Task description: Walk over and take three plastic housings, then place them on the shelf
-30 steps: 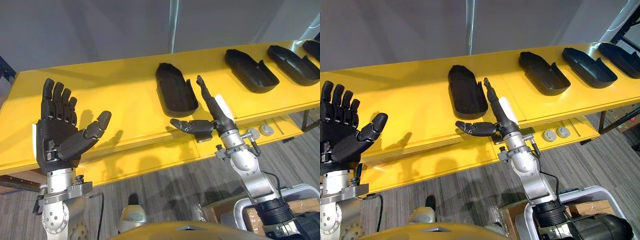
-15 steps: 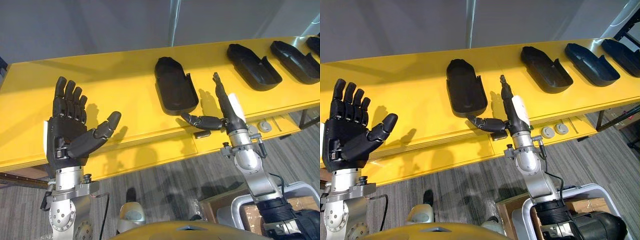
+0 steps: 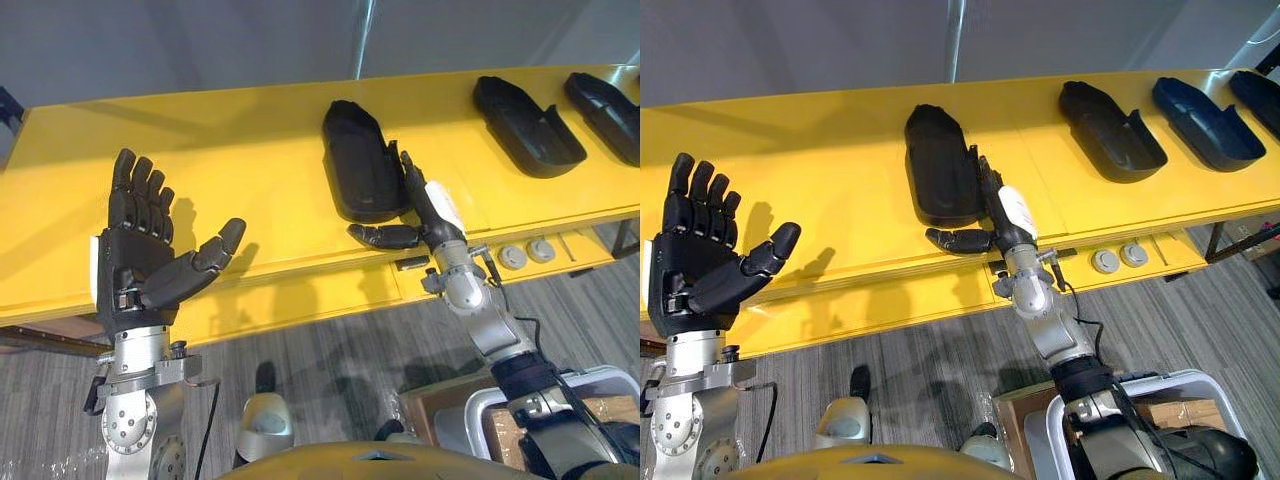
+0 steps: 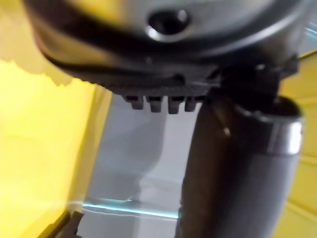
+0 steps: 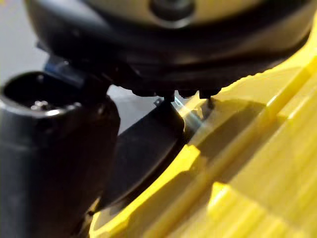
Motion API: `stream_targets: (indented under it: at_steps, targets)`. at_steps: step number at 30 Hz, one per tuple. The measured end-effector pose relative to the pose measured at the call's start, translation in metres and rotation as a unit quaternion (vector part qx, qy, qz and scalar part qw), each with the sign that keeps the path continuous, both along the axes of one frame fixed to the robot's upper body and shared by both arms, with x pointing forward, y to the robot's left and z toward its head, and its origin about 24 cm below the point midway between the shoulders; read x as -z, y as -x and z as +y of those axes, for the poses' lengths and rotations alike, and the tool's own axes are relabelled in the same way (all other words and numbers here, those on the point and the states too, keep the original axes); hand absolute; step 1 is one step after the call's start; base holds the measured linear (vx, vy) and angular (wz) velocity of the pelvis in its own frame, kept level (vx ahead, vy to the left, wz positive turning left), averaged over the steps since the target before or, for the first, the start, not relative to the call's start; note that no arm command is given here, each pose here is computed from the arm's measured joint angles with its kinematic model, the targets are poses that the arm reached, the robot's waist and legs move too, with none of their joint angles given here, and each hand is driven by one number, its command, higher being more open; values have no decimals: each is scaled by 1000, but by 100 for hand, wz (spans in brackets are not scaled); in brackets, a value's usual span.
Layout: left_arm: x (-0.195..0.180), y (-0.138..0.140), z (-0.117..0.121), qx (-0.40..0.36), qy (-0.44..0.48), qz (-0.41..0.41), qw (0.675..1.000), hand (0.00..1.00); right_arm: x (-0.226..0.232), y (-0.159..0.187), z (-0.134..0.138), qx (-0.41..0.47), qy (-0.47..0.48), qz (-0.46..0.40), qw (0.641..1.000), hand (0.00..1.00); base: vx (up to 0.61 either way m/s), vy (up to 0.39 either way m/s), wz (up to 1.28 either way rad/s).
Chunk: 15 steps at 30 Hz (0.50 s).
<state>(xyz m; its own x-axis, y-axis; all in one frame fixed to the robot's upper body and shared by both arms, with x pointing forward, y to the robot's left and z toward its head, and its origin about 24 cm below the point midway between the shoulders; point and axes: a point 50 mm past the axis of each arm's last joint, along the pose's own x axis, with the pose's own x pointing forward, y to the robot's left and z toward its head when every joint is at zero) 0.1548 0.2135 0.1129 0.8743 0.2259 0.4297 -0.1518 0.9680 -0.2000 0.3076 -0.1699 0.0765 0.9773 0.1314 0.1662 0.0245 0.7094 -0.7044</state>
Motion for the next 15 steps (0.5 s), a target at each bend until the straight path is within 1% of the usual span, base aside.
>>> stream_targets:
  at_steps: [3,6,11,15]
  targets:
    - [4,-2,-1,0,5,9,1000,100,-4,-9,2,5,6,-4,1000,100,-24,-7,7]
    - [5,-4,-7,15,11,9,1000,100,-5,-17,-1,23,12,-3,1000,100,-34,-9,5]
    - [4,-5,-8,17,13,7,1000,100,-7,-20,-3,44,12,-11,999,100,-43,-12,1]
    - [5,-6,-12,26,16,7,1000,100,-11,-30,-5,68,19,-20,997,100,-45,-12,5]
